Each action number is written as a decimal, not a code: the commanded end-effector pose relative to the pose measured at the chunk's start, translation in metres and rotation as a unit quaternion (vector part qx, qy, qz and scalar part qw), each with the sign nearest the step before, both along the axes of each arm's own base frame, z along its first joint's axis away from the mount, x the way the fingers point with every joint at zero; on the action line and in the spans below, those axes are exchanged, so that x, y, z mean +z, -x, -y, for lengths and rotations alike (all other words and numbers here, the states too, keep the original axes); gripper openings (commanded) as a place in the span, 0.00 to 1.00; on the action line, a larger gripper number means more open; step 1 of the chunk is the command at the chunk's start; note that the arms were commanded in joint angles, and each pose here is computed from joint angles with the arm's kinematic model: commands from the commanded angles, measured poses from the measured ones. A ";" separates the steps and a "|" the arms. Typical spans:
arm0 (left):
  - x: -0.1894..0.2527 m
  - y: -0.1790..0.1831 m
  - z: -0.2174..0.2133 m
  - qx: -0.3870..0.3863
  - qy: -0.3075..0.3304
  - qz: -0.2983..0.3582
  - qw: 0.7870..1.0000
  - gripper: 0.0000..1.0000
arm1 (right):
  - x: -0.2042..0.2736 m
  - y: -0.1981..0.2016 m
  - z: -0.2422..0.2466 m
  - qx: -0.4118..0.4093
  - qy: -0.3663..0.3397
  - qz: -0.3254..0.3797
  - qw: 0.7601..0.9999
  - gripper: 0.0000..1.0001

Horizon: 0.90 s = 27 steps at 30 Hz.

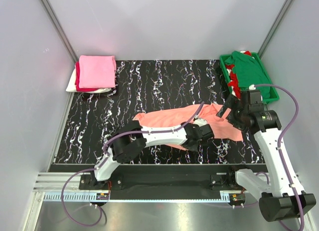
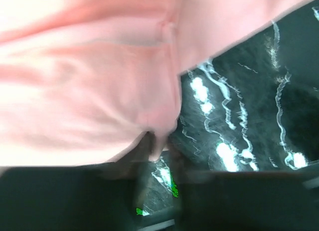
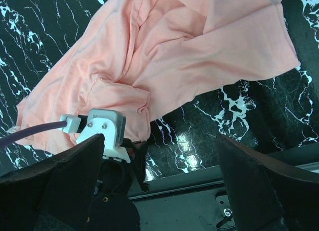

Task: Fold and stack the t-shirts
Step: Move the tshirt to the center of the board

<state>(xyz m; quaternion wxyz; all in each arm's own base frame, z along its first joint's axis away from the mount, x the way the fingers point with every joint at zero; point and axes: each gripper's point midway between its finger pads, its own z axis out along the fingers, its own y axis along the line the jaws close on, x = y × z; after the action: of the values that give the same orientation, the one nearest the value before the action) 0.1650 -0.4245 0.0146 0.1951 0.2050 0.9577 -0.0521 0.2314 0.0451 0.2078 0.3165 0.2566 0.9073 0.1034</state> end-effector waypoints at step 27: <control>0.135 -0.096 -0.315 0.239 0.104 0.071 0.963 0.00 | -0.111 -0.130 0.024 0.019 0.140 -0.144 0.979 0.72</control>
<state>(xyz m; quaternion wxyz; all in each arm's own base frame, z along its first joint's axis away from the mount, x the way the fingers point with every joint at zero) 0.2569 -0.1014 0.1417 0.2789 -0.0771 0.9553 -0.0602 0.3373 0.0306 0.0916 0.1862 0.2158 0.9580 -0.0319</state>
